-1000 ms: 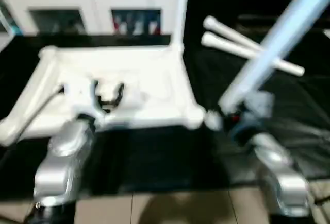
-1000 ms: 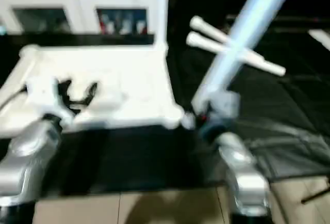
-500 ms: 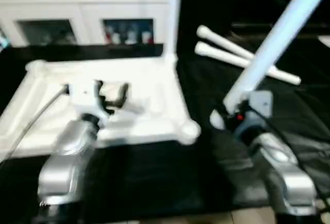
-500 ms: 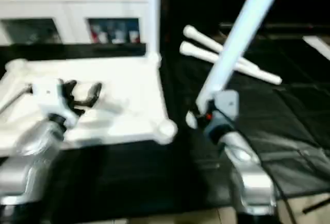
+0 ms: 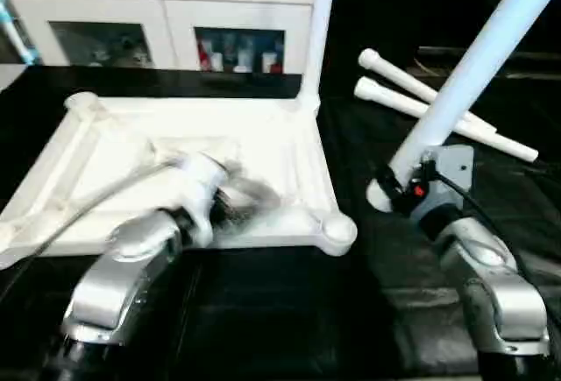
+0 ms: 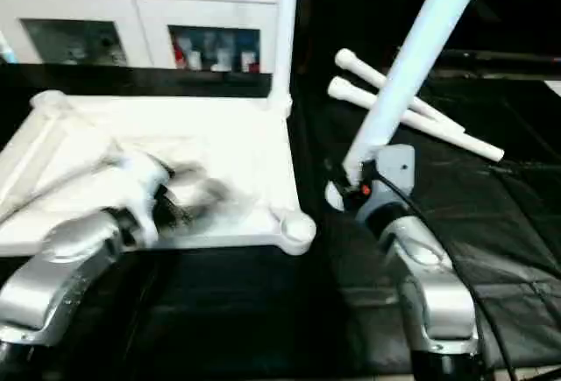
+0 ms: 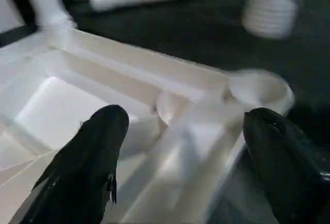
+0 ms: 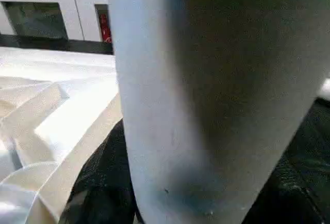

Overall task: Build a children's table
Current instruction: Move to table, then insert table leg to table base

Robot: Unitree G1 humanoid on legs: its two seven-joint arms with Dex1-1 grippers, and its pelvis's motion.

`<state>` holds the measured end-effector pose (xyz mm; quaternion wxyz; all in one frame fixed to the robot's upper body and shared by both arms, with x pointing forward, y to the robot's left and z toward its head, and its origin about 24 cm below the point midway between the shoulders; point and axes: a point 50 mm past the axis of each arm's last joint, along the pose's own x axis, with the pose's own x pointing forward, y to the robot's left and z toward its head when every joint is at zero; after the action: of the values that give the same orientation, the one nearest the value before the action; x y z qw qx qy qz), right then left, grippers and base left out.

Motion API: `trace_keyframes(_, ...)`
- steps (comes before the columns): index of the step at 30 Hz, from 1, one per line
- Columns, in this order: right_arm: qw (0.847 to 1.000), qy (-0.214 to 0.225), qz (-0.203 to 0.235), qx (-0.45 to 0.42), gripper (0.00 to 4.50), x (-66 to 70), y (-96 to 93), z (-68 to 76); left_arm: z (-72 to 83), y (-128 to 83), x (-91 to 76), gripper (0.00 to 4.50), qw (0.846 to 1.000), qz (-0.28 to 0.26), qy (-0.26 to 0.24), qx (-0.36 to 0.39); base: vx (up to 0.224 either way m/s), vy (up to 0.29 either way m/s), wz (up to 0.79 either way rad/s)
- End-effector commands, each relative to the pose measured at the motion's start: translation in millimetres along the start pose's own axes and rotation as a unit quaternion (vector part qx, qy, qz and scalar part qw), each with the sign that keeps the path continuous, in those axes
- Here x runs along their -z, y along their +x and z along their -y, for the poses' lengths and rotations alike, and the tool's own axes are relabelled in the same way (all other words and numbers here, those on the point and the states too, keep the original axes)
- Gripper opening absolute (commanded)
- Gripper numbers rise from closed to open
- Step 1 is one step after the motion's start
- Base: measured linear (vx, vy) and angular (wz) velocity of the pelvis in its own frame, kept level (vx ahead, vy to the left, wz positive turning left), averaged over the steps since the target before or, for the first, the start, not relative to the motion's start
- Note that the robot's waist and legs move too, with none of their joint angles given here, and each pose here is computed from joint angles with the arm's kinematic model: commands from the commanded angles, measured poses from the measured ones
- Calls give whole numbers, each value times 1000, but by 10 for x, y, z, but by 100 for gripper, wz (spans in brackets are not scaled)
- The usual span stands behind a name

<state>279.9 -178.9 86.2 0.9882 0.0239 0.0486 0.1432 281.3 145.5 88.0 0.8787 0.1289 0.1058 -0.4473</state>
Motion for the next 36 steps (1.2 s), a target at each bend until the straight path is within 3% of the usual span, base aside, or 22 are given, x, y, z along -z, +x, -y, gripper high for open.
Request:
trace_keyframes(1, 1000, 4, 18, 0, 195, -109, 39, 53, -69, 35, -32, 401, 999, -21, 32, 36, -84, -5, 4)
trace_keyframes(6, 1000, 1, 14, -4, 195, -112, 53, 67, -115, 70, -17, 401, 993, -56, 32, 98, -45, -1, 0)
trace_keyframes(7, 1000, -8, 13, -6, 195, -110, 55, 71, -108, 111, -8, 401, 988, -68, 20, 139, 0, 0, 0)
trace_keyframes(11, 1000, -18, 9, -4, 195, -98, 40, 76, -53, 241, -54, 401, 980, -64, -10, 187, 0, 0, 0)
trace_keyframes(15, 1000, 6, 3, -16, 195, -69, 35, 24, -42, 448, 0, 373, 980, -91, -3, 176, 0, 0, 0)
trace_keyframes(18, 1000, -4, 5, -13, 195, -64, 51, 0, -63, 526, 24, 353, 980, -94, -16, 173, 0, 0, 0)
trace_keyframes(20, 1000, -8, 5, -13, 195, -63, 56, -12, -71, 538, 33, 327, 980, -98, -20, 173, 0, 0, 0)
trace_keyframes(24, 1000, -8, 7, -13, 195, -53, 49, -32, -75, 568, 74, 318, 973, -121, -21, 193, 0, 0, 0)
trace_keyframes(30, 1000, -10, 8, -3, 195, -43, 38, -20, -122, 603, 127, 250, 970, -150, 3, 189, 0, 0, 0)
trace_keyframes(36, 1000, -11, 7, -3, 195, -33, 25, -45, -152, 656, 155, 222, 970, -159, 11, 181, 0, 0, 0)
